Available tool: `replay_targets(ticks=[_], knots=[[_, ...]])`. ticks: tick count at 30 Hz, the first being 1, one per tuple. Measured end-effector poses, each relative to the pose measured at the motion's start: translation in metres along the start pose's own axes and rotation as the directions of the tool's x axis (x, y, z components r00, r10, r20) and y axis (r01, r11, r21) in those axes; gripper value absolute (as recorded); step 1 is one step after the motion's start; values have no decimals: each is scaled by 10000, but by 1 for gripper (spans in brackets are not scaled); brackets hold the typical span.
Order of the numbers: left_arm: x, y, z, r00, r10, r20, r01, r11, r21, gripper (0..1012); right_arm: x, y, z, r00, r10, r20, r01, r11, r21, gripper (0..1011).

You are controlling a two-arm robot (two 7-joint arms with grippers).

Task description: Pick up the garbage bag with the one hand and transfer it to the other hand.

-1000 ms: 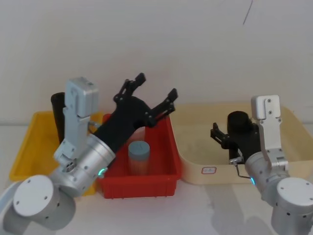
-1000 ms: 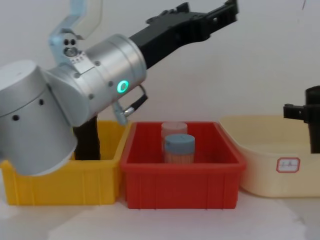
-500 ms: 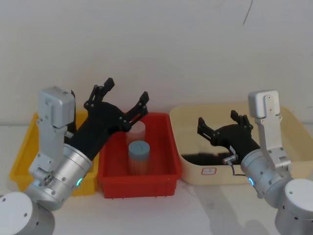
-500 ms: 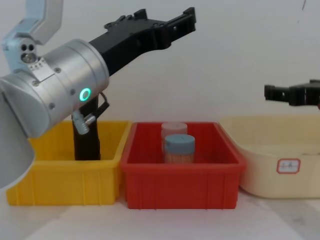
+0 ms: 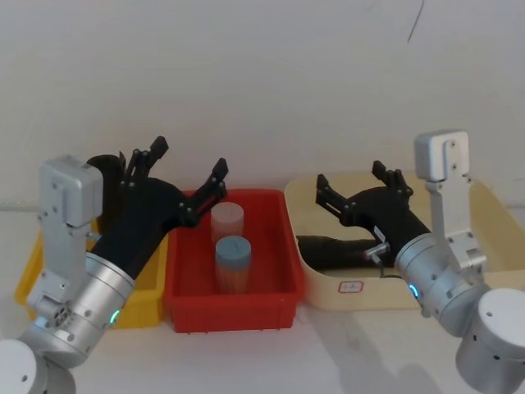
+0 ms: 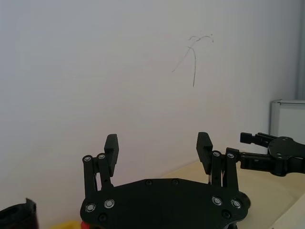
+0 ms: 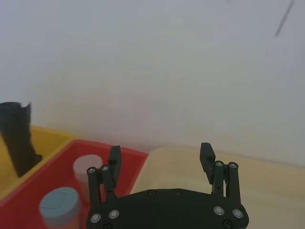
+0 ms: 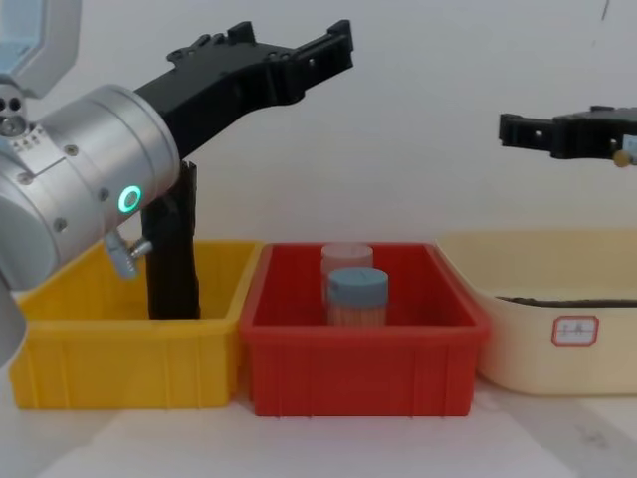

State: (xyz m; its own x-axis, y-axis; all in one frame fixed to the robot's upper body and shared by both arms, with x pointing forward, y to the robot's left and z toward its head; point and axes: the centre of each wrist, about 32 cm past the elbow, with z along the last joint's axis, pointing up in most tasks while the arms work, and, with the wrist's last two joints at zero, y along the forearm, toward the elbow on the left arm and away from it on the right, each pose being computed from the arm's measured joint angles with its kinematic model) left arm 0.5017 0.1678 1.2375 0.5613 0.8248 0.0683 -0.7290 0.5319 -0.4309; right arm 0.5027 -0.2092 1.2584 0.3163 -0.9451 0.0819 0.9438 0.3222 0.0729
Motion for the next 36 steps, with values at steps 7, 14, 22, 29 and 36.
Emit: replay_targets(ticks=[7, 14, 22, 29, 36], knots=[[-4, 115, 34, 9991, 400, 153, -400, 9992, 14, 1002, -72, -14, 5, 9954, 912, 299, -906, 9957, -194, 1001], [-7, 238, 91, 9958, 845, 361, -849, 9964, 90, 1001, -165, -33, -30, 9786, 1950, 665, -1900, 9790, -743, 1001], [-8, 382, 154, 9896, 1319, 571, -1332, 9909, 200, 1001, -281, -45, -83, 9494, 2999, 933, -2843, 9469, -1504, 1001], [-7, 464, 193, 9853, 1566, 678, -1587, 9870, 265, 1002, -358, -11, -98, 9264, 3660, 886, -3418, 9160, -2101, 1001], [-11, 508, 209, 9835, 1672, 696, -1697, 9849, 328, 1002, -412, 83, -96, 9098, 4080, 761, -3772, 8894, -2583, 1001]])
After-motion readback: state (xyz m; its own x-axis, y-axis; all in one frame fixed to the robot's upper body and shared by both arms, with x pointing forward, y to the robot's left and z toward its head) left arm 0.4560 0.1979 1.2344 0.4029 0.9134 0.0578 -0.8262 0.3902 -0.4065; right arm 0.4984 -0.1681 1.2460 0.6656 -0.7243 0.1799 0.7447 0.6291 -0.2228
